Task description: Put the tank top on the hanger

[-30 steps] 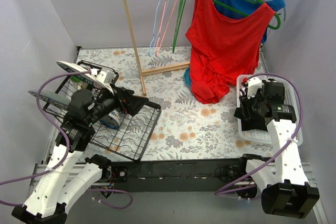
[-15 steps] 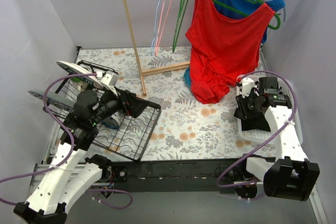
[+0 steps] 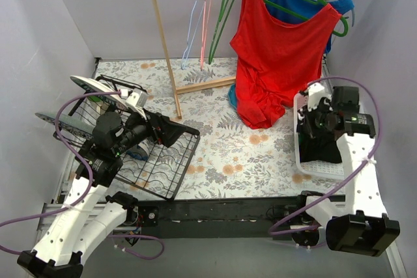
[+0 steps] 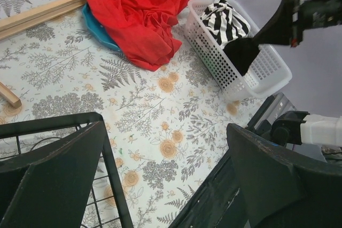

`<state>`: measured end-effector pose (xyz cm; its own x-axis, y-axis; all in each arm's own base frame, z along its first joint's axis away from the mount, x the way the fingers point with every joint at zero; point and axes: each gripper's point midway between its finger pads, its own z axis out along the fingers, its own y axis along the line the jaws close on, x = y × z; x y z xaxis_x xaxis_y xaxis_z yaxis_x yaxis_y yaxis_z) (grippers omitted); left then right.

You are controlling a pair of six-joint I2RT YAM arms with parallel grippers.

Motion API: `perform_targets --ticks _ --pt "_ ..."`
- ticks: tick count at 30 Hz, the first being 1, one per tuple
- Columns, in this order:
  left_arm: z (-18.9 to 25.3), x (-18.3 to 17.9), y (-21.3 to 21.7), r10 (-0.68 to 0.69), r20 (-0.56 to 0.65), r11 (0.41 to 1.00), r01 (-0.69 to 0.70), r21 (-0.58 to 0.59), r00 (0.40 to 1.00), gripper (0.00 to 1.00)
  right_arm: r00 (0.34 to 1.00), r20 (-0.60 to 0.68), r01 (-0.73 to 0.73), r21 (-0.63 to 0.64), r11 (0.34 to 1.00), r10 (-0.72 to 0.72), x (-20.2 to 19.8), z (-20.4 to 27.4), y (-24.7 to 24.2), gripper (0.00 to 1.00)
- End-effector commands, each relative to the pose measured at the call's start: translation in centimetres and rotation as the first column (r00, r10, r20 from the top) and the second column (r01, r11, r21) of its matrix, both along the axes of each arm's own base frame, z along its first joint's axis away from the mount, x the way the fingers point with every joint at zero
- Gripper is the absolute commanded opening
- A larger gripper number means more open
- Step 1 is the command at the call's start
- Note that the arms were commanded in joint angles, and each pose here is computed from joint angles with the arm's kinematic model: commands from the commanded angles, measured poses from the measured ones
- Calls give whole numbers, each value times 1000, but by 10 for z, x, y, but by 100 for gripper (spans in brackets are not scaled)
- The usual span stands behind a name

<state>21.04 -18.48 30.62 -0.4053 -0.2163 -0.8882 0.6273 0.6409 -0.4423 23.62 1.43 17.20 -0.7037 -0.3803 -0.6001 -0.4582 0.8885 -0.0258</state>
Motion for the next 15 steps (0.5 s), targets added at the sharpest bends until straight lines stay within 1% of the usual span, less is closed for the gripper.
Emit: perform_targets --ticks 1,3,4,5,7,8,10,11,12,13,14,15 --pt "20 -3 0 -11 36 1000 12 -24 999 98 944 316 -99 8 995 92 16 118 11 1" --pt "27 -2 -1 -11 43 1000 12 -27 999 98 898 417 -154 -7 988 143 18 153 18 1" --pt "28 -1 -1 -10 38 1000 10 -26 999 98 867 469 -166 -45 985 168 19 172 17 1" --pt "30 0 -1 -8 40 1000 9 -26 999 98 809 559 -162 -87 983 182 17 213 16 1" --pt "36 1 -2 -6 47 1000 8 -29 999 98 748 635 -139 -136 981 194 21 253 12 1" --pt "38 2 -1 -1 46 1000 3 -31 999 98 663 721 -115 -168 979 202 11 302 13 1" --pt "45 2 -1 4 56 999 -2 -41 998 98 596 780 -88 -173 981 191 12 342 12 1" --pt "47 3 -1 9 56 999 -6 -44 998 98 522 835 -69 -165 984 177 0 377 14 1" --pt "49 3 -1 11 55 999 -9 -52 998 98 482 859 -62 -162 985 171 -4 393 15 1" --pt "50 3 -1 10 57 998 -7 -56 998 98 427 890 -51 -155 987 162 -3 413 15 1" --pt "53 3 -1 11 61 998 -7 -62 998 98 392 910 -52 -126 991 137 -7 426 17 1" --pt "54 3 -1 14 61 998 -10 -68 998 98 339 931 -66 -120 991 136 -15 443 21 1"
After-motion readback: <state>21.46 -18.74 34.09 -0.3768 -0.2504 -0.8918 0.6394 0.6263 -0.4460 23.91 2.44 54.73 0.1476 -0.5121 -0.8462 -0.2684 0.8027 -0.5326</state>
